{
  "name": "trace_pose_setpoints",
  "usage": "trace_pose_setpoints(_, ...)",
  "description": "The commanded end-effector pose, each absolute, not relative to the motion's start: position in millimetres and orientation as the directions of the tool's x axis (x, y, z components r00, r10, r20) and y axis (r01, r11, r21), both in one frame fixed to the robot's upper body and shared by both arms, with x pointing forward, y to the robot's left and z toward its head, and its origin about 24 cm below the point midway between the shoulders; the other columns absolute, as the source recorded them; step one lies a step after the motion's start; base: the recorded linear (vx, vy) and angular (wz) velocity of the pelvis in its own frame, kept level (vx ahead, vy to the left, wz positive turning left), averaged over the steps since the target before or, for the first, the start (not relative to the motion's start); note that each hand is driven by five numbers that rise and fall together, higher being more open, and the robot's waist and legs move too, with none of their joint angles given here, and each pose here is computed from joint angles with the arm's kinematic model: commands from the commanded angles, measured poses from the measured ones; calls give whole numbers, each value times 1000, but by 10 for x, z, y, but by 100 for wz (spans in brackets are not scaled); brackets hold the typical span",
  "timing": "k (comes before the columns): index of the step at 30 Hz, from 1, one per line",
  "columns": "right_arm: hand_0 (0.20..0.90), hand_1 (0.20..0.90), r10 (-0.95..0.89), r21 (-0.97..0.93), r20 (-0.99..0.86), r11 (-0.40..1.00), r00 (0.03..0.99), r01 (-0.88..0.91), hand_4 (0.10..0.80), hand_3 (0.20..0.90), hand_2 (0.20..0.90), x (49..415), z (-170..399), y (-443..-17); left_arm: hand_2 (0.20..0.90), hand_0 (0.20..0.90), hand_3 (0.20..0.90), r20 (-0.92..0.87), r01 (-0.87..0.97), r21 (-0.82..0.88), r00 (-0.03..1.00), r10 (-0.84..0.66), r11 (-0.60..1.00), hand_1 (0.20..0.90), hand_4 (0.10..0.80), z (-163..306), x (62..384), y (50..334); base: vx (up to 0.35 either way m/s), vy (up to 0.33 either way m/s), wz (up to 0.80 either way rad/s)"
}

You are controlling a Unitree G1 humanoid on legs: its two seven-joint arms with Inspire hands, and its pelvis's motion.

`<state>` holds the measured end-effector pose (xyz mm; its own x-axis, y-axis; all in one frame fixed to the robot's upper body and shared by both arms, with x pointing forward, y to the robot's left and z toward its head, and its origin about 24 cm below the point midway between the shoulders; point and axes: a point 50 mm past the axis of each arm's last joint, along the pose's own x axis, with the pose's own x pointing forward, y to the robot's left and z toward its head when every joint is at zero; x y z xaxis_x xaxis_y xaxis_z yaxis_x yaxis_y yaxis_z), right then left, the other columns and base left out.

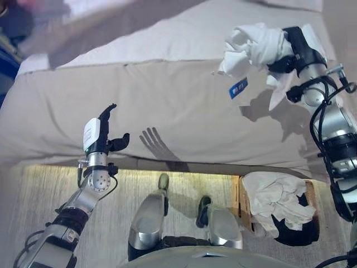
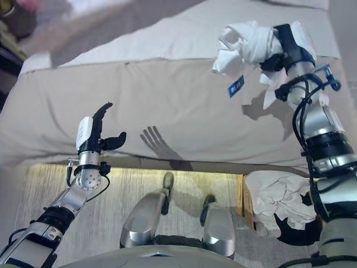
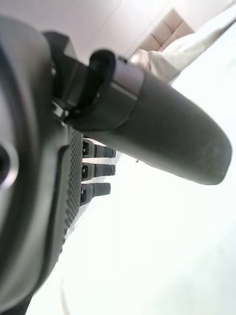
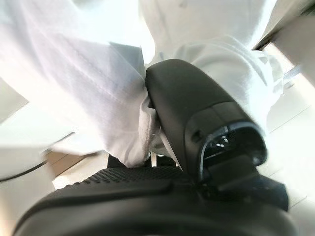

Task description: Pick up the clothes from the bed and place them into the basket

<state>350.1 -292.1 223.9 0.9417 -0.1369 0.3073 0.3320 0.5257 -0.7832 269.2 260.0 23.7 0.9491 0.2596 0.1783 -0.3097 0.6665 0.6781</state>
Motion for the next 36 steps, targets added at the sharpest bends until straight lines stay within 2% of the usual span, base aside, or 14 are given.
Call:
trace_pose_setpoints(1,300,300,-93,-808,378,452,921,377,100,200,300,3323,2349,-3048,900,900,900,158,-307,703,947,280,642,900,800,49,2515,2639,-21,-15,-32)
trace_pose_setpoints(12,300,300,-262,-840,219,439,940,318,100,200,300,2974,1842,-3621,900,900,900,137,-331,719,929,343,611,900,800,-50,2474,2758,-59,-23,-28)
trace_pose_setpoints(26,300,300,-430,-827,-4,509,903,239,100,200,300,2639,1148,-3944,900,900,900,265,-407,695,911,315,593,900,800,77,2465,2759,-42,-18,-10)
trace_pose_setpoints(29,300,300,-459,-816,-58,533,887,223,100,200,300,2597,1009,-3975,900,900,900,259,-397,693,916,307,602,900,800,68,2464,2728,0,-20,-5)
trace_pose_setpoints(36,300,300,-571,-769,-260,610,778,191,100,200,300,2401,568,-4165,900,900,900,238,-357,693,933,268,627,900,800,53,2503,2648,-10,-45,-3)
